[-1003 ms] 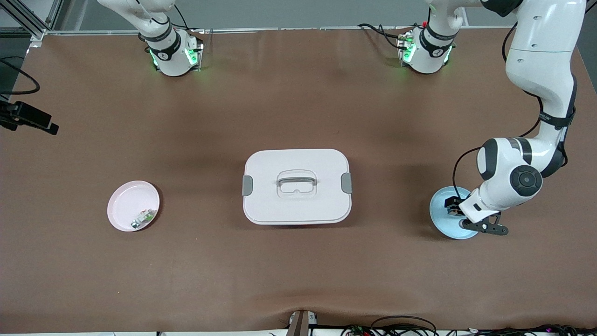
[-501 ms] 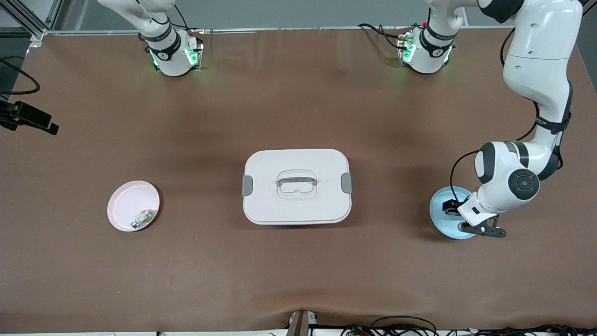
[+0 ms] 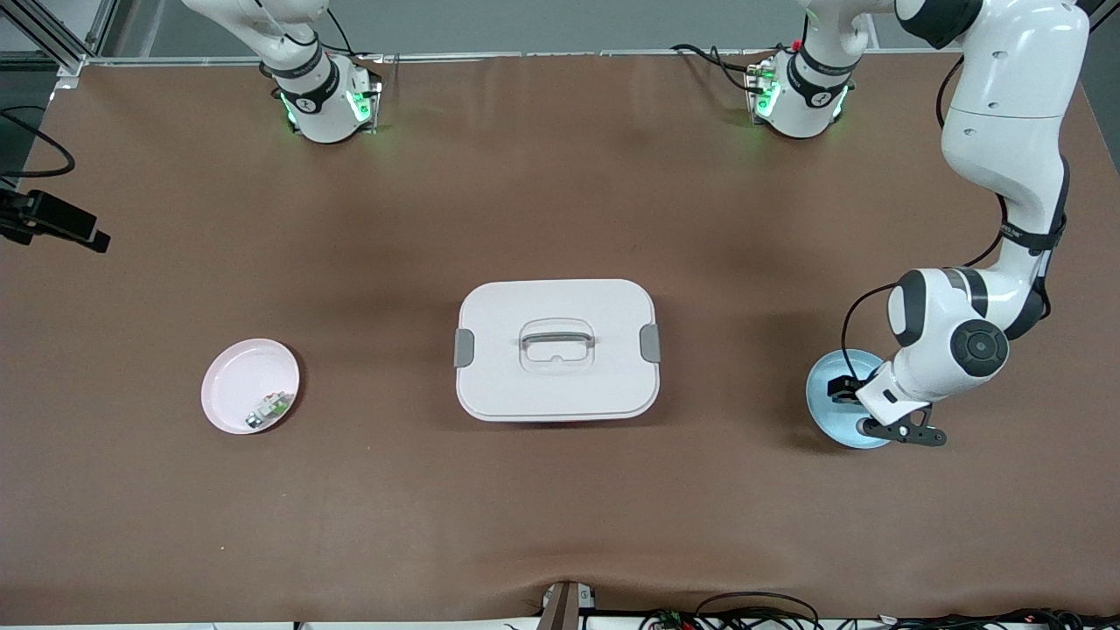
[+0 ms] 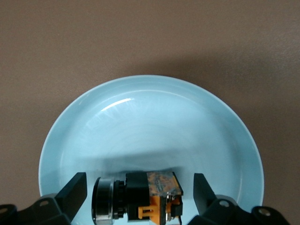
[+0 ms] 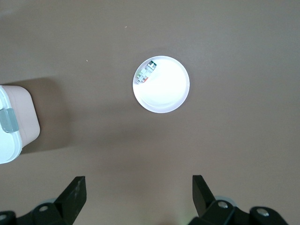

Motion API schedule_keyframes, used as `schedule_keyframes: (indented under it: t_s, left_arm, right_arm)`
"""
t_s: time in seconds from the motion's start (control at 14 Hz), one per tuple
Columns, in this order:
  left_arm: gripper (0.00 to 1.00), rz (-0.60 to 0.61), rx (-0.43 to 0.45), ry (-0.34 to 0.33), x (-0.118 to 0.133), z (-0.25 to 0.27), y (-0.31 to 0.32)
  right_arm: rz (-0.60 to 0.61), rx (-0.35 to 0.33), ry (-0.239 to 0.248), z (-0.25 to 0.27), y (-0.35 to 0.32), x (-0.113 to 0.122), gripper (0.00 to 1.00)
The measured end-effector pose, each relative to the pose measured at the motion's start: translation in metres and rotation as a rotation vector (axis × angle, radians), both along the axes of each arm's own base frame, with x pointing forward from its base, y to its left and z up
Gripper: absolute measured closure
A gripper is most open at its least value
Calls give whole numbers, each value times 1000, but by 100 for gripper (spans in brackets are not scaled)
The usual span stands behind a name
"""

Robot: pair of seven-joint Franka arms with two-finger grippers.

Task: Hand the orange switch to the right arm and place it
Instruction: 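Lift the orange switch off the blue plate with the left gripper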

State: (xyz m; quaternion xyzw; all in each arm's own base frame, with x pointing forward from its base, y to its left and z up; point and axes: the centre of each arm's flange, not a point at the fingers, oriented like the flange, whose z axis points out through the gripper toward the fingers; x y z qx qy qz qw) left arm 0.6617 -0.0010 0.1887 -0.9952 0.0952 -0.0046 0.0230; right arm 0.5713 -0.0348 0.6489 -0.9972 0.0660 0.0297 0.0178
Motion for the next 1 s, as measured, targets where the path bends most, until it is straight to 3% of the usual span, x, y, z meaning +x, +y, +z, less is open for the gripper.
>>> schedule_keyframes:
  t_s: [0.36,0.57,0.72,1.0]
  left_arm:
    - [0,20,0,2,0,-2,0]
    - [13,24,0,2,0,-2,0]
    - [28,27,-1,0,0,-2,0]
    - [28,95,-3,-4,0,-1,-3]
  right_arm:
    - [0,0,0,0,0,0,0]
    - [0,0,0,0,0,0,0]
    - [-1,0,0,0,0,0,0]
    - [-1,0,0,0,0,0,0]
